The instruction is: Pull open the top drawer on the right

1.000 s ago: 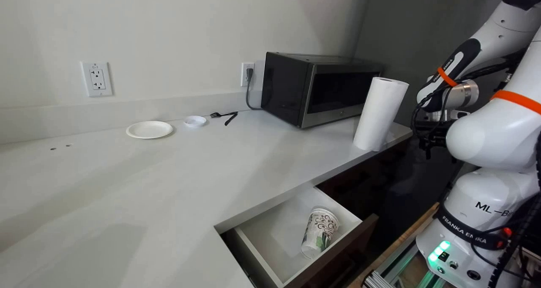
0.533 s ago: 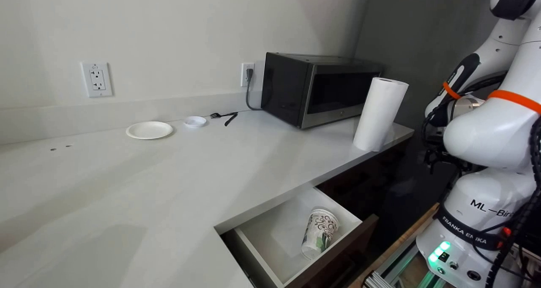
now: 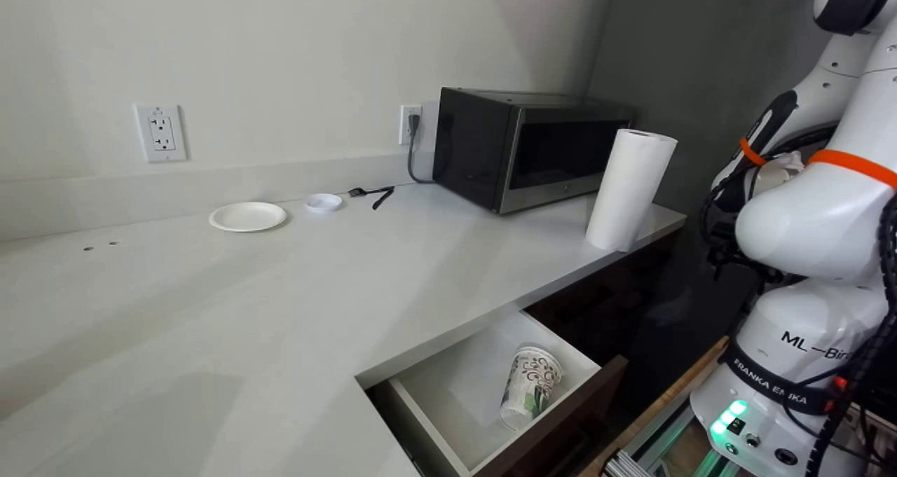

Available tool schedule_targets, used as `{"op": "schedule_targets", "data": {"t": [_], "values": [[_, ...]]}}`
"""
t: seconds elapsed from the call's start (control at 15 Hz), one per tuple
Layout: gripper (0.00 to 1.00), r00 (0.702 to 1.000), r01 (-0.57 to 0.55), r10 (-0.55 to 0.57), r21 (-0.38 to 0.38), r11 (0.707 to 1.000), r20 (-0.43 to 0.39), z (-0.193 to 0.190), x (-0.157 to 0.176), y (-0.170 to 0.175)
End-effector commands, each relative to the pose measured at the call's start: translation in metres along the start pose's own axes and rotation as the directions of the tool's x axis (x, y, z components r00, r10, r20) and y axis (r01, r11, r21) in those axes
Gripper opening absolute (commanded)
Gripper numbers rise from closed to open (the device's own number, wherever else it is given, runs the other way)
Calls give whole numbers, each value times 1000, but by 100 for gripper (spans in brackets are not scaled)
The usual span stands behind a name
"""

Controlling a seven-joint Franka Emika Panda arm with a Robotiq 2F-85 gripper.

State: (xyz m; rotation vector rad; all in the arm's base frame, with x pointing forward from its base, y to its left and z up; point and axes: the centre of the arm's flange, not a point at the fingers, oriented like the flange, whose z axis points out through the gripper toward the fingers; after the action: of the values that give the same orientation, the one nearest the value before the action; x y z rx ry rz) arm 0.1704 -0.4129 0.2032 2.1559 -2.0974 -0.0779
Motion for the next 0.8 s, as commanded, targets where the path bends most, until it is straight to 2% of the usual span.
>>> {"op": "schedule_targets", "data": {"t": [0.0,0.2,0.4,0.53,0.6,0.73], "values": [[100,993,-120,121,106,987,-7,17,9,-5],[100,983,-173,159,177,969,95,28,18,-4],[100,974,-197,159,256,947,161,32,26,-12],[100,972,-175,129,242,954,196,34,31,-11],[100,977,-181,146,242,953,154,18,16,-13],[100,976,-177,138,238,955,171,23,23,-10]]}}
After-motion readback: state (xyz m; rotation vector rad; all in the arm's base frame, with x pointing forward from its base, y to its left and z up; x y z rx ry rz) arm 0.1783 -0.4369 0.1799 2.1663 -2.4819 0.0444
